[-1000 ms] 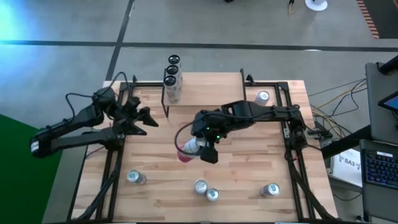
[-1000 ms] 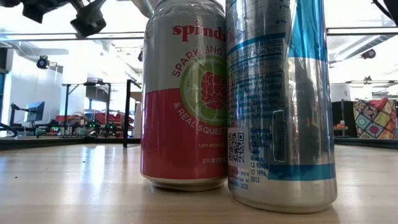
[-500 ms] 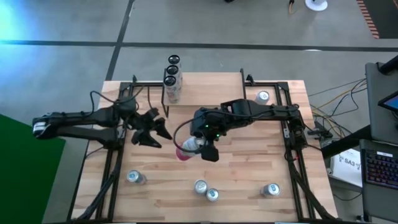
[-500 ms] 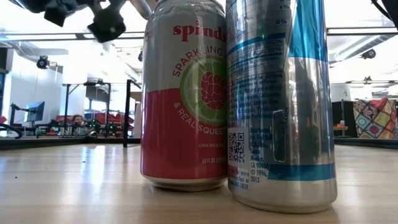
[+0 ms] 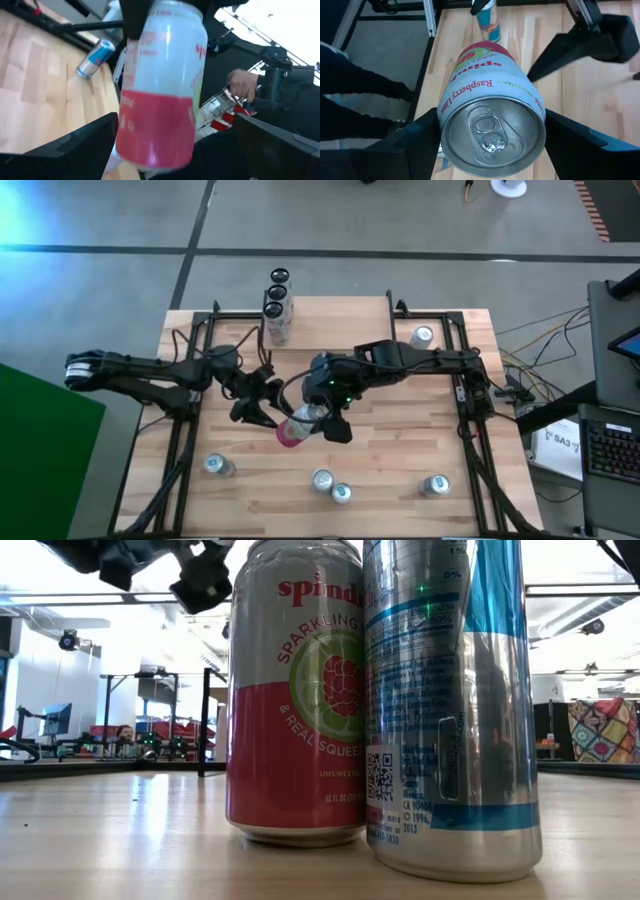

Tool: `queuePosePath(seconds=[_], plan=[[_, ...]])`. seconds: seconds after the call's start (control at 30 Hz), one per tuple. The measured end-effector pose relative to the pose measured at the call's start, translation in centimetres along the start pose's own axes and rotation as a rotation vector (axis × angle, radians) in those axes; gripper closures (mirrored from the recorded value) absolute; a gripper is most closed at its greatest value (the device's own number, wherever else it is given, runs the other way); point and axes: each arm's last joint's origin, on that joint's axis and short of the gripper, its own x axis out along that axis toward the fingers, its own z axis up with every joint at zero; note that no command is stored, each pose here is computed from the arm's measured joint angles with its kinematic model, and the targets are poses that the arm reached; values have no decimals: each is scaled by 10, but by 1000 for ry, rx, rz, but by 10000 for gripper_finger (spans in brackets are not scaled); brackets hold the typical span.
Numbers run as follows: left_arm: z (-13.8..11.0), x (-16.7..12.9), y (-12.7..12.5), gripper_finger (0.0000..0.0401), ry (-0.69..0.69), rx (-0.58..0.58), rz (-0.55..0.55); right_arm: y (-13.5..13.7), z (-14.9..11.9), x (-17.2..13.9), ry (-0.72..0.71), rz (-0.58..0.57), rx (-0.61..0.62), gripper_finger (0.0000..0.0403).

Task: Place canned beverage on shelf
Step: Put the bottom right pink-white soda can on the shelf

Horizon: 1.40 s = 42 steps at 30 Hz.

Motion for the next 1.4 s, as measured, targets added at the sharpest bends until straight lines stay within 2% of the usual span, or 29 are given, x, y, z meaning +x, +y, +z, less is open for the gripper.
queuePosePath(seconds=[0.3, 0.47, 0.73, 0.97, 1.07, 1.17, 1.4], plan=[[17, 37, -4, 22, 68, 68, -66, 1, 6, 1, -59, 34, -23, 110], [28, 52, -5, 44, 127, 90, -75, 1, 6, 1, -59, 38, -23, 110], [34, 56, -7, 103, 175, 104, -44, 2, 6, 1, -59, 36, -17, 110], [35, 54, -10, 106, 176, 96, -46, 2, 7, 1, -68, 35, -2, 108], [34, 53, -9, 105, 181, 98, -44, 2, 7, 1, -71, 30, 31, 95], [33, 53, -8, 105, 180, 105, -24, 1, 6, 1, -61, 21, 113, 76], [34, 48, -9, 109, 135, 172, 90, 2, -2, -19, -42, -127, 237, 60]])
